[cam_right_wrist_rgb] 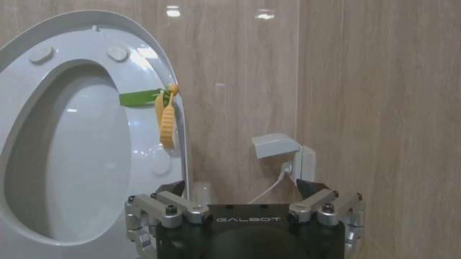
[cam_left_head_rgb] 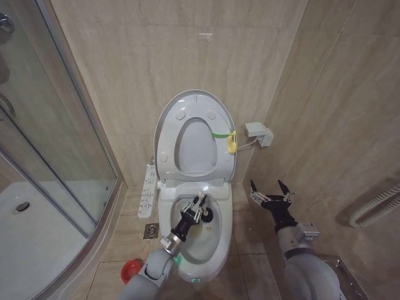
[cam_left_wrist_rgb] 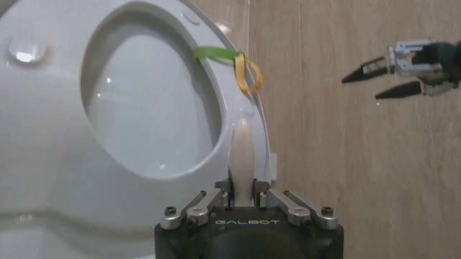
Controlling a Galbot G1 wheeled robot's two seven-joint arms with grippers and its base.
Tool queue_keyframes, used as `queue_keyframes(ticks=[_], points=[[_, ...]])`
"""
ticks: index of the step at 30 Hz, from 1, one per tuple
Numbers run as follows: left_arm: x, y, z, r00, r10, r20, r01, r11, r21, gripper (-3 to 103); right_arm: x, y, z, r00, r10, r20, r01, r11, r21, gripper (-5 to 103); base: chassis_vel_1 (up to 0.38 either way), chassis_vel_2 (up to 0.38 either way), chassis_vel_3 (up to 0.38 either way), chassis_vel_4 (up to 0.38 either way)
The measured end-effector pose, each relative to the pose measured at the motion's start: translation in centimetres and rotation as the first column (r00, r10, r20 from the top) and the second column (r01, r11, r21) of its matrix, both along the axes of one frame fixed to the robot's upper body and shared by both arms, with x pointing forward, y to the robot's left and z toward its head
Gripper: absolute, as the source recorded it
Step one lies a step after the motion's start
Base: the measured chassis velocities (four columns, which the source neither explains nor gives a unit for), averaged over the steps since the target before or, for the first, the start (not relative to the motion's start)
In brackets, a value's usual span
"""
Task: Open the toilet lid, clean the toilet bowl with a toilet brush, close the toilet lid, and flush.
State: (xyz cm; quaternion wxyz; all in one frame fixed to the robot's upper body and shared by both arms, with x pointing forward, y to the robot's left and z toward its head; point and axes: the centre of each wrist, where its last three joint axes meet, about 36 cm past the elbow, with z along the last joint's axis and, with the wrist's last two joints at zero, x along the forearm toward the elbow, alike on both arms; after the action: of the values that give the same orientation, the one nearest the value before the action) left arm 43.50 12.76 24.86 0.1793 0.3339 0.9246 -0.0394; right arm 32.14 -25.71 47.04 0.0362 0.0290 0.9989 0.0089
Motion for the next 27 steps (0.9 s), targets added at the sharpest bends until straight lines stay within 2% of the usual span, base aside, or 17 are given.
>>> queue_keyframes(ticks=[8,13,15,17,20,25,27], points=[[0.7,-0.2,-0.8,1.000,-0.011,-0.013,0.011,1.000,-0.008,19,0.0,0.0,0.0,1.000,0.000,0.000,0.000,1.000,0.000,100,0.000,0.000,0.000,0.000],[1.0,-0.8,-1.2,0.999,-0.021,-0.030,0.020,0.999,-0.036,19,0.0,0.0,0.0,1.000,0.000,0.000,0.000,1.000,0.000,100,0.000,0.000,0.000,0.000],[0.9,-1.0,-2.0,0.998,-0.017,-0.058,0.014,0.999,-0.052,19,0.0,0.0,0.0,1.000,0.000,0.000,0.000,1.000,0.000,100,0.000,0.000,0.000,0.000],[0.8,-0.8,-2.6,0.997,-0.012,-0.074,0.008,0.999,-0.051,19,0.0,0.0,0.0,1.000,0.000,0.000,0.000,1.000,0.000,100,0.000,0.000,0.000,0.000],[1.1,0.7,-3.7,0.996,0.008,-0.093,-0.010,1.000,-0.024,19,0.0,0.0,0.0,1.000,0.000,0.000,0.000,1.000,0.000,100,0.000,0.000,0.000,0.000],[1.9,1.0,-2.9,0.997,0.013,-0.077,-0.015,1.000,-0.023,19,0.0,0.0,0.0,1.000,0.000,0.000,0.000,1.000,0.000,100,0.000,0.000,0.000,0.000],[2.2,0.0,-1.6,0.999,0.001,-0.049,-0.003,0.999,-0.043,19,0.0,0.0,0.0,1.000,0.000,0.000,0.000,1.000,0.000,100,0.000,0.000,0.000,0.000]])
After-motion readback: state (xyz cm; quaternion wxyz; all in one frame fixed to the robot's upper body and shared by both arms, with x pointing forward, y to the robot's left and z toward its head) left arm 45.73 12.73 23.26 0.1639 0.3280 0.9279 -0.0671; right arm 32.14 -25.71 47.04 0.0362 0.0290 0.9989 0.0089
